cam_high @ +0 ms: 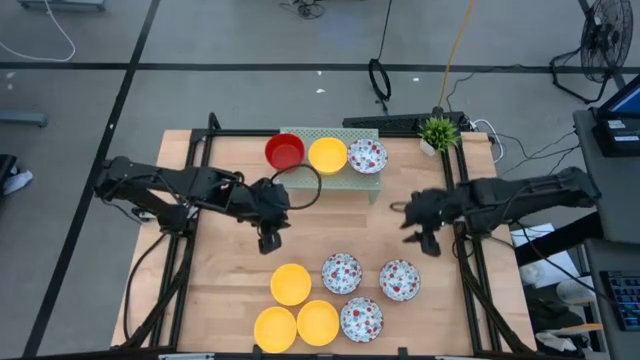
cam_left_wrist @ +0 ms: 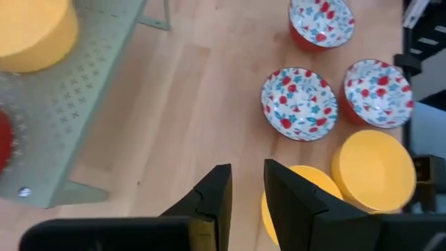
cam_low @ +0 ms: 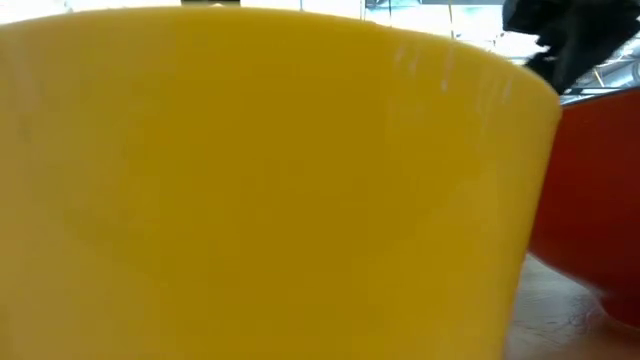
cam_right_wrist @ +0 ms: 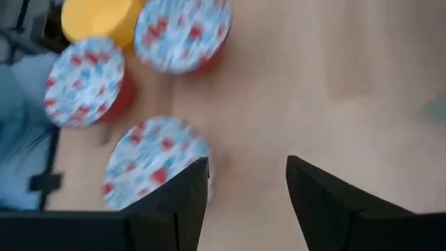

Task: Pick & Place Mini bowls
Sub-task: Stack the white patterned bowl on the white patterned bowl on the shelf

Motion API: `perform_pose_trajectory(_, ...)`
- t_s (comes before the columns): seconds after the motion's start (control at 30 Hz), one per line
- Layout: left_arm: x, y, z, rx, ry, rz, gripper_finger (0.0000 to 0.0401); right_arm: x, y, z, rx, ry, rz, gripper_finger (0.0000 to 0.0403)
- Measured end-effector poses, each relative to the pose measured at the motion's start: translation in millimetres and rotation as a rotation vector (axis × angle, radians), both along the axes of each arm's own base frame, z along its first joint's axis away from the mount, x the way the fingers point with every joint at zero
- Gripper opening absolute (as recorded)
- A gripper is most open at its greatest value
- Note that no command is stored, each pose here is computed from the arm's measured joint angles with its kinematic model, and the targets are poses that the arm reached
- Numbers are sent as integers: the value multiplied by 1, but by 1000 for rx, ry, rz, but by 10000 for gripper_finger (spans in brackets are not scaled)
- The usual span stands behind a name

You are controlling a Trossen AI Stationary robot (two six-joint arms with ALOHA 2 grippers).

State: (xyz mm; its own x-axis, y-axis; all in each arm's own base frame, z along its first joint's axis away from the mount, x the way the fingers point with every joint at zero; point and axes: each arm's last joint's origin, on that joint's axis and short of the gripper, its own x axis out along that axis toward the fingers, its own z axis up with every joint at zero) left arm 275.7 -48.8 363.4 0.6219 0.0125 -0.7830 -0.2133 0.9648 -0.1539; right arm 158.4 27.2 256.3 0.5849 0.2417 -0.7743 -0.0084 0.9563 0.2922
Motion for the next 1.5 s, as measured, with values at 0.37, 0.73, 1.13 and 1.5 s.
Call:
perform_pose_trajectory(0.37, 0, 0, 0, 36, -3, -2, 88, 7, 79, -21, 201, 190, 65, 183)
perform_pose_trajectory(0.73, -1, 0, 0, 31, 1, 6, 88, 17, 137, -42, 200, 112, 182, 183)
perform_pose_trajectory(1.13, -1, 0, 0, 14, -1, 28, 88, 20, 148, -68, -98, 48, 297, 183)
perform_pose_trajectory(1.5, -1, 0, 0, 10, -2, 33, 88, 22, 153, -84, -146, 109, 338, 183)
